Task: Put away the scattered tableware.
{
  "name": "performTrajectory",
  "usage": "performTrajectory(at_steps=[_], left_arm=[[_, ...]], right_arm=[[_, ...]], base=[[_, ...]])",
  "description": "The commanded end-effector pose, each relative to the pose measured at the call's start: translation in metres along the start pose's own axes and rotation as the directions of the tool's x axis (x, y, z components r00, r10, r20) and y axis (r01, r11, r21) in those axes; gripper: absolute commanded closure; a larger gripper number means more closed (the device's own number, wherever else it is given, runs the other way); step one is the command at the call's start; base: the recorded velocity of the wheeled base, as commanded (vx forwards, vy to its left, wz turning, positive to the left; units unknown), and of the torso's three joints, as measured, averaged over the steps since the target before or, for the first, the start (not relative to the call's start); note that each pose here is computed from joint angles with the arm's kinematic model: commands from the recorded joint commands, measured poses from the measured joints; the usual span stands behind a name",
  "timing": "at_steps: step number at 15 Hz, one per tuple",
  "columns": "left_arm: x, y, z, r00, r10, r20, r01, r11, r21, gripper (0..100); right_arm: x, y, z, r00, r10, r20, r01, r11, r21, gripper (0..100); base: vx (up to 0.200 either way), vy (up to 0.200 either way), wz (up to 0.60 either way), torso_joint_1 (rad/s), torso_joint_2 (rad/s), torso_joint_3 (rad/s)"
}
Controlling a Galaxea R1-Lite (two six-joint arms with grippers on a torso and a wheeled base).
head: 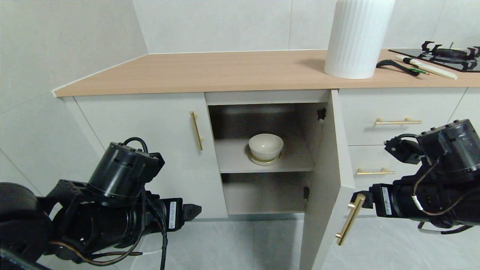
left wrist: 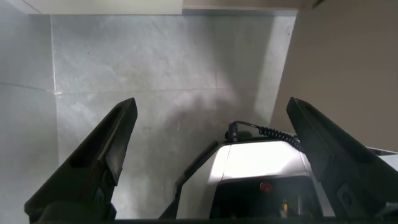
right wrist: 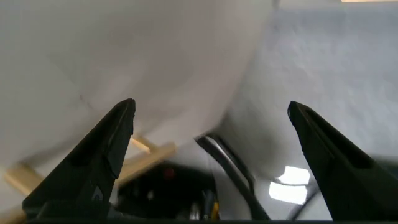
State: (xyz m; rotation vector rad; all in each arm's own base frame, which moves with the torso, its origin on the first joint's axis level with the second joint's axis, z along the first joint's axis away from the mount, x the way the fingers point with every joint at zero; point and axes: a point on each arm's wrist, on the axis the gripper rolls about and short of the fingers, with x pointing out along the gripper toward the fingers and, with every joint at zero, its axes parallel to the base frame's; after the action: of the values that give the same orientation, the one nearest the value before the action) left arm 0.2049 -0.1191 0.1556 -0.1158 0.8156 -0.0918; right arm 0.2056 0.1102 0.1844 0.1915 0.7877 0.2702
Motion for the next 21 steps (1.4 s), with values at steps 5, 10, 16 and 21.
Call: performTrajectory(at_steps=[5,10,16,21], left_arm=[[-0.008,0.001,0.002,1.0,-0.014,0.026,0.015,1.0,-0.005,0],[-0.007,0.0,0.001,1.0,-0.014,0.022,0.013,1.0,0.002,0],[-0.007,-0.001,0.001,1.0,-0.017,0.024,0.017,1.0,0.004,0],[-0.006,-0.001,0.001,1.0,-0.015,0.019,0.015,1.0,0.004,0]], right_arm=[[0.059,0.017,0.029,0.999,0.037,-0.004,-0.037,0.999,-0.017,0],[0.098,0.015,0.027,1.0,0.026,-0.016,-0.026,1.0,-0.003,0],[0.12,0.016,0.027,0.998,0.051,0.043,-0.054,0.996,0.076,0],[0.143,0.02,0.03,0.986,0.091,0.142,-0.115,0.98,0.165,0]], base=[[0.0,0.0,0.0,0.0,0.0,0.0],[0.0,0.0,0.0,0.0,0.0,0.0],[0.0,0.0,0.0,0.0,0.0,0.0],[0.04,0.0,0.0,0.0,0.0,0.0]])
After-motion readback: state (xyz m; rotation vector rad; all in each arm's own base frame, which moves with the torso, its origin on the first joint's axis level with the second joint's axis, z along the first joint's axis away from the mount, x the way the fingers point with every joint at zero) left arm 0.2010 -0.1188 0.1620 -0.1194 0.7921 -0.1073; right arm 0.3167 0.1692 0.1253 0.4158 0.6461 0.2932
